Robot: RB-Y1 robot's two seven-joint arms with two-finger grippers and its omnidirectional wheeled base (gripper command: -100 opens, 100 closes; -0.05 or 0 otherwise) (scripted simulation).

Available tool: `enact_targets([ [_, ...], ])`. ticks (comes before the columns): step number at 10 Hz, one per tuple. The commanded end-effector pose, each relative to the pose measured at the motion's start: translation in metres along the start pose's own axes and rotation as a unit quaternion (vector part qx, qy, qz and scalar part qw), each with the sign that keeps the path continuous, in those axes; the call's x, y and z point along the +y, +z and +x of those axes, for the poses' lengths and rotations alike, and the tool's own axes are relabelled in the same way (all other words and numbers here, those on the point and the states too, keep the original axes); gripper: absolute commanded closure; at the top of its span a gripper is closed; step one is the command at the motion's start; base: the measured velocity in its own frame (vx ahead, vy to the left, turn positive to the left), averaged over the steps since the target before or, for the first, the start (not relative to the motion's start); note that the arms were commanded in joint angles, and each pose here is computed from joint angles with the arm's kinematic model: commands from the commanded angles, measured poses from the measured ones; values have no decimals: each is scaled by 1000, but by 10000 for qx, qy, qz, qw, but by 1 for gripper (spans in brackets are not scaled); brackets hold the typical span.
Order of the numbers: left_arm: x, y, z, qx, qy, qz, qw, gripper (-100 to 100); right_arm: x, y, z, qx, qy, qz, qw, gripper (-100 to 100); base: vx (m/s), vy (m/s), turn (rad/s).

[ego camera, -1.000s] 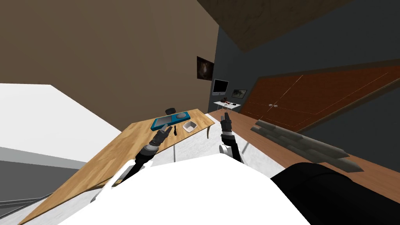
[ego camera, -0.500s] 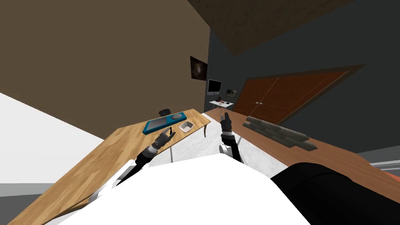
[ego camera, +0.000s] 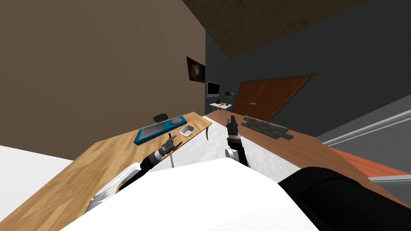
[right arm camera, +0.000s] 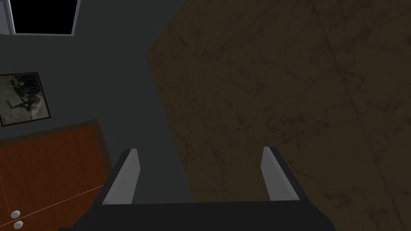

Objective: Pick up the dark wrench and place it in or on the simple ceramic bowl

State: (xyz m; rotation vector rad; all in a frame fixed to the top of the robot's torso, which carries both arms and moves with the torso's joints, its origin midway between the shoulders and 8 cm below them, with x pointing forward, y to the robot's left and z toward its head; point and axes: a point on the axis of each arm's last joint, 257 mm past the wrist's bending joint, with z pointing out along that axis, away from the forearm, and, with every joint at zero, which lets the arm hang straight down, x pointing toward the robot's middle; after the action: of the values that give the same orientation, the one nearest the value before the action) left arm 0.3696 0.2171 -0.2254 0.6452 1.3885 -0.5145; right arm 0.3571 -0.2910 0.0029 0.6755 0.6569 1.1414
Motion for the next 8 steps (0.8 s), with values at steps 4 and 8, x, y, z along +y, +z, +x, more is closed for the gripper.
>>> enact_targets([
  [4,-4,-28,60,914,896,589,9900,-100,0,0,0,0,-1,1,10000,0,-14,21,-221],
  [8,1,-51,95,1408,1133,760,9806,-100,0,0,0,0,0,0,10000,0,-5,19,-126],
])
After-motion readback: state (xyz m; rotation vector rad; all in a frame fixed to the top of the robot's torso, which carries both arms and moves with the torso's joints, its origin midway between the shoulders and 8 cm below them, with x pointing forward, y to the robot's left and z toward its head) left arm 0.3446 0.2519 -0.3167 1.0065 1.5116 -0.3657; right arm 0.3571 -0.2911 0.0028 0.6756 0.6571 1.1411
